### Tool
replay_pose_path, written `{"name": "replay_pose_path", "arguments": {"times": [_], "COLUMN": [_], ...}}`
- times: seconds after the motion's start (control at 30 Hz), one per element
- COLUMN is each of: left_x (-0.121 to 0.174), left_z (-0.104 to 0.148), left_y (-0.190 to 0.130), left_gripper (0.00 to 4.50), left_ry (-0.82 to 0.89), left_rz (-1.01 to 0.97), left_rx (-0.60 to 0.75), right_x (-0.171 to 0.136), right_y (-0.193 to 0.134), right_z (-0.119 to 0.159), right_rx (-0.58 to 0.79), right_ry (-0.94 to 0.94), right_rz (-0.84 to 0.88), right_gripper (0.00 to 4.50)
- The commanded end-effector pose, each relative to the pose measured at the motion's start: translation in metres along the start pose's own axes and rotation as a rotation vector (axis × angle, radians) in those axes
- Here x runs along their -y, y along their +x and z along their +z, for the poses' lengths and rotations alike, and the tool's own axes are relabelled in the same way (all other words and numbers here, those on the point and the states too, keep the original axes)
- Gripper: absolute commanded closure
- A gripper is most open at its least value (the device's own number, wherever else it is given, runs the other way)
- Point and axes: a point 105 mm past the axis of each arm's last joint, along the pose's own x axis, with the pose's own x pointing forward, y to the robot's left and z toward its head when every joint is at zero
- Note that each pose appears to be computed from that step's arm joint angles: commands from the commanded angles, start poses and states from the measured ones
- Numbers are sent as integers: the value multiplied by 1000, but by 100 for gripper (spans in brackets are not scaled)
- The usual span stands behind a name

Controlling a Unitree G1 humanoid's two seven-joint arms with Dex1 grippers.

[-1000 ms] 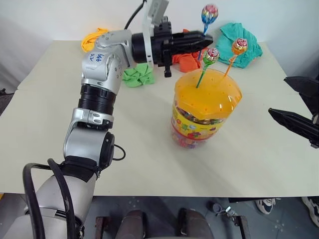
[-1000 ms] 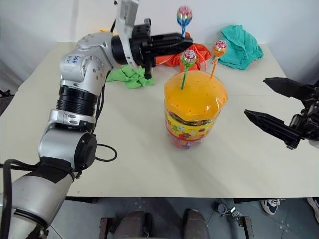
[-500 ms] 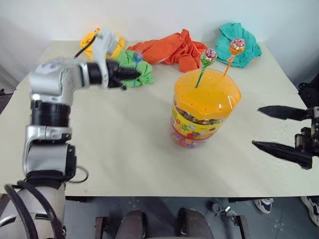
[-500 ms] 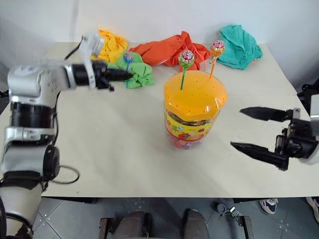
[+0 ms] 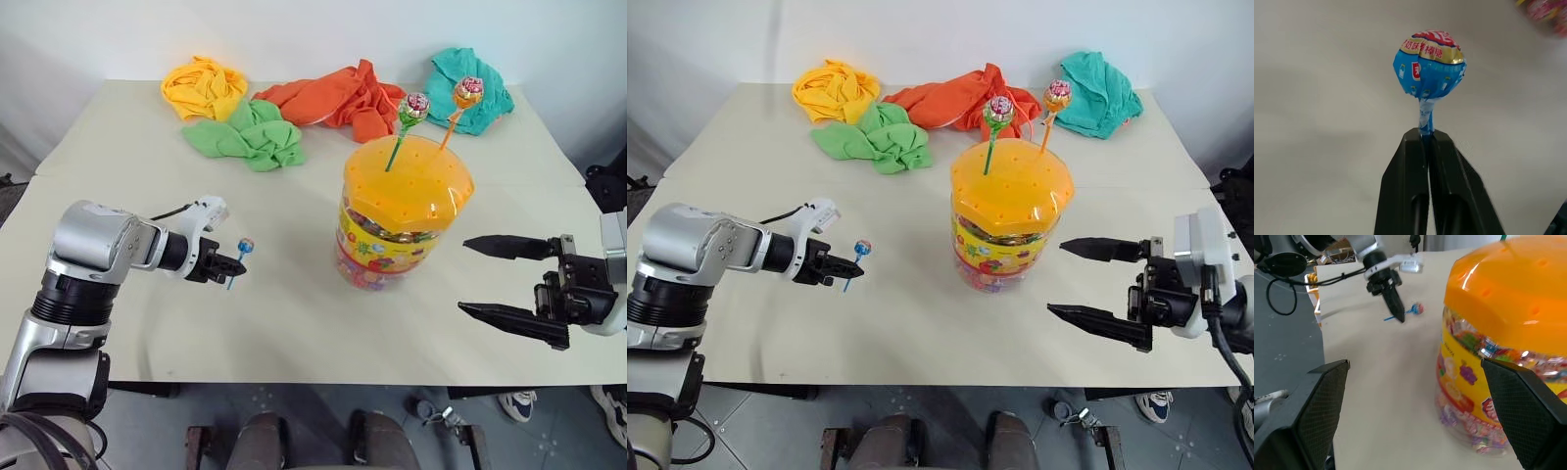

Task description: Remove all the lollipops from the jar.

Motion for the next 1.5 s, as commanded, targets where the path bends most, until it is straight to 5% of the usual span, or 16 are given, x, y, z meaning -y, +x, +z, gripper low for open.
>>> {"name": "replay_pose_path", "arguments": {"times": [0.03, 0.37, 0.53, 0.73, 1.03, 1.5], "left_x": [8, 33, 90, 122, 148, 196], "left_z": [13, 67, 122, 131, 134, 176], "left_y": [-6, -44, -84, -106, -72, -32], "left_gripper": [295, 6, 6, 6, 6, 23], "left_ry": [23, 264, 555, 842, 996, 1020], "left_rz": [-12, -66, -354, -646, -872, -866], "left_rx": [24, 166, 537, 816, 837, 859], "right_x": [1, 12, 25, 28, 25, 18], "right_y": [1, -15, -29, -39, -40, -43], "right_z": [6, 20, 41, 58, 60, 54], "right_rx": [25, 19, 68, 82, 95, 110], "right_ry": [-41, -107, -171, -219, -226, -217], "right_rz": [-7, -97, -179, -211, -225, -266], "right_gripper": [0, 0, 0, 0, 0, 0]}}
